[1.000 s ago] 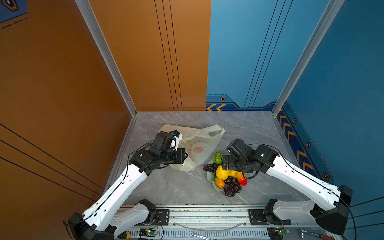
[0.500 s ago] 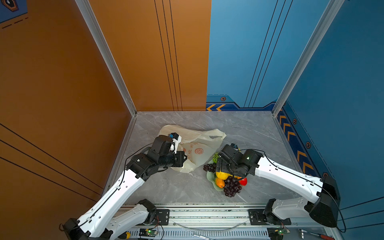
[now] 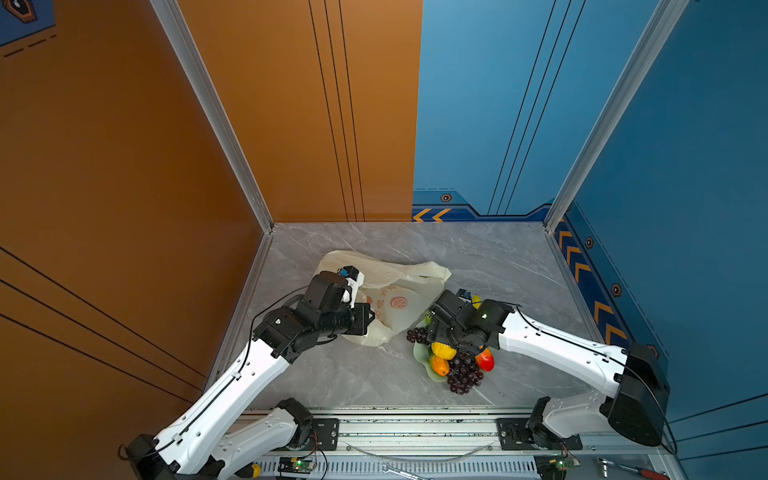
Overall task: Place the fruits into the plastic bag
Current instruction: 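Lower the right gripper onto the yellow fruit and close on it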
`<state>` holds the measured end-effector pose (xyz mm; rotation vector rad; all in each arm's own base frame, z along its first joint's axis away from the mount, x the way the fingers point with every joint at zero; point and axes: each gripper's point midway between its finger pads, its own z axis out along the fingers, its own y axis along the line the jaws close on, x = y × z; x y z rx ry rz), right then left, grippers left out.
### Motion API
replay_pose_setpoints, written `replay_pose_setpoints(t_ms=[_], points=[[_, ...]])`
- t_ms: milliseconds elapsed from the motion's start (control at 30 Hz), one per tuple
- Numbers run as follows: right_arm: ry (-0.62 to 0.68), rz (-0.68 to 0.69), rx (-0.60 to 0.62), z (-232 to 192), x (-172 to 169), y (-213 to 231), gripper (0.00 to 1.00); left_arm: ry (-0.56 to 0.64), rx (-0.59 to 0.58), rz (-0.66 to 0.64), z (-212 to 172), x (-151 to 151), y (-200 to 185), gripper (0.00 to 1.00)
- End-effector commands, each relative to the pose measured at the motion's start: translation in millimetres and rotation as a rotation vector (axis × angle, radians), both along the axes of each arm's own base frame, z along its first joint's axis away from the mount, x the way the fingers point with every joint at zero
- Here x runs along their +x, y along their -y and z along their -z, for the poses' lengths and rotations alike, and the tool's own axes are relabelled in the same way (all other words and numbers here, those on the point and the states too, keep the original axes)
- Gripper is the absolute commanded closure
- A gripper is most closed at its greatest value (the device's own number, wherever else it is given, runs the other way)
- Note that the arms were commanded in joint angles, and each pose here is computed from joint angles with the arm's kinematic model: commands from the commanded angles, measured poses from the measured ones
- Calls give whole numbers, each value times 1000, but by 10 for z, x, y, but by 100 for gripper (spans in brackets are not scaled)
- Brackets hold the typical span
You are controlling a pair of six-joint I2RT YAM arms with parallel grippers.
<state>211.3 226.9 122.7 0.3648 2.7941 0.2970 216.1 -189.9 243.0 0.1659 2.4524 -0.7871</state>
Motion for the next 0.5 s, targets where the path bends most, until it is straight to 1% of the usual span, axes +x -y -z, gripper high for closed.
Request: replay_pose_setpoints(t_ms=[0,233,467], points=[[-33,24,-17,111,-22,39,13,-6,13,-6,49,-7,-6,100],[-40,38,-28,151,-21,104,18,-6,14,-9,50,-6,-8,100],[-39,38,-28,154,-30,140,32,-1,13,-13,37,-11,-11,100]])
